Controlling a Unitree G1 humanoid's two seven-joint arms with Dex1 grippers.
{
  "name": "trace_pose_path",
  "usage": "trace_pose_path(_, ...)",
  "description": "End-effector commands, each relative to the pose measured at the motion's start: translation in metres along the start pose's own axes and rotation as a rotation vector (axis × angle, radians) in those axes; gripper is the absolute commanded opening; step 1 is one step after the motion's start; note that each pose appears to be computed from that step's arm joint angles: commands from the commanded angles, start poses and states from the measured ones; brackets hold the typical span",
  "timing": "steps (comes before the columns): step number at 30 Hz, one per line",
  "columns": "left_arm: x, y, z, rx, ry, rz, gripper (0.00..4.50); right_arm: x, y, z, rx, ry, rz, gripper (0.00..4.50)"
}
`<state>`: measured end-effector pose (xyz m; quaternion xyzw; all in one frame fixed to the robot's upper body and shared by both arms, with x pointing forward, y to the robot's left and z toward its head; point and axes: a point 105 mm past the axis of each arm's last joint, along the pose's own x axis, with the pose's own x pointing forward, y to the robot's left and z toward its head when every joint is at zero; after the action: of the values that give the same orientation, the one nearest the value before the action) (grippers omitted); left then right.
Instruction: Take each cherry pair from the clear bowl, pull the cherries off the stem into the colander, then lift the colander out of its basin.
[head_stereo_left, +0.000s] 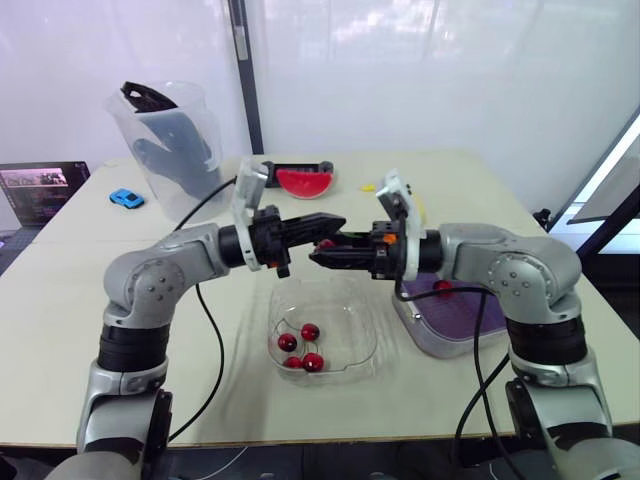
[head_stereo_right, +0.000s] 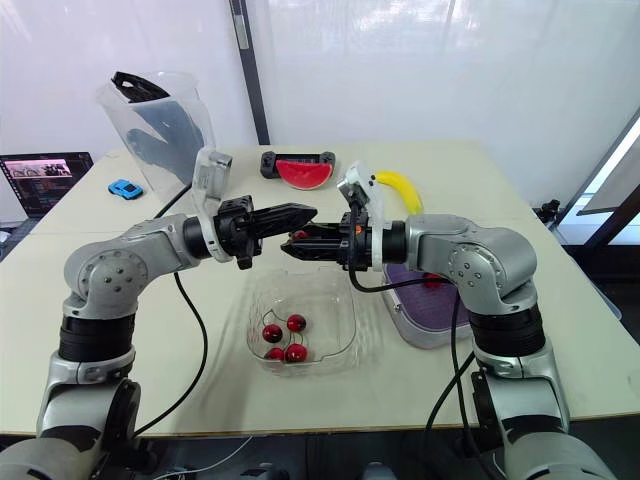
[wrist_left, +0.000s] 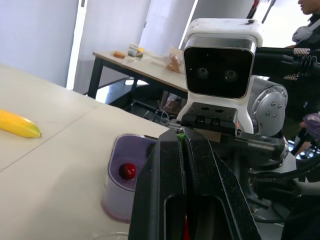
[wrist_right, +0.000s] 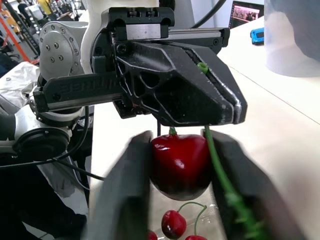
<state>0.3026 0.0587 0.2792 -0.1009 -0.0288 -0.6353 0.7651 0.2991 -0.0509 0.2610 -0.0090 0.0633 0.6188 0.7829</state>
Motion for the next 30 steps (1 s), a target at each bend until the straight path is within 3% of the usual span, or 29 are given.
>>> trace_pose_path(1,0.000,-0.003,0.011,0.051,-0.018,-0.008,0.00,0.000,0.006,0.011,-0.051,-0.021,0.015,1.51)
trace_pose_path(30,0.001,-0.001,0.013,0.052,-0.034,-0.007,0.00,-0.027,-0.008,-0.022,-0.040,0.178,-0.059,1.51)
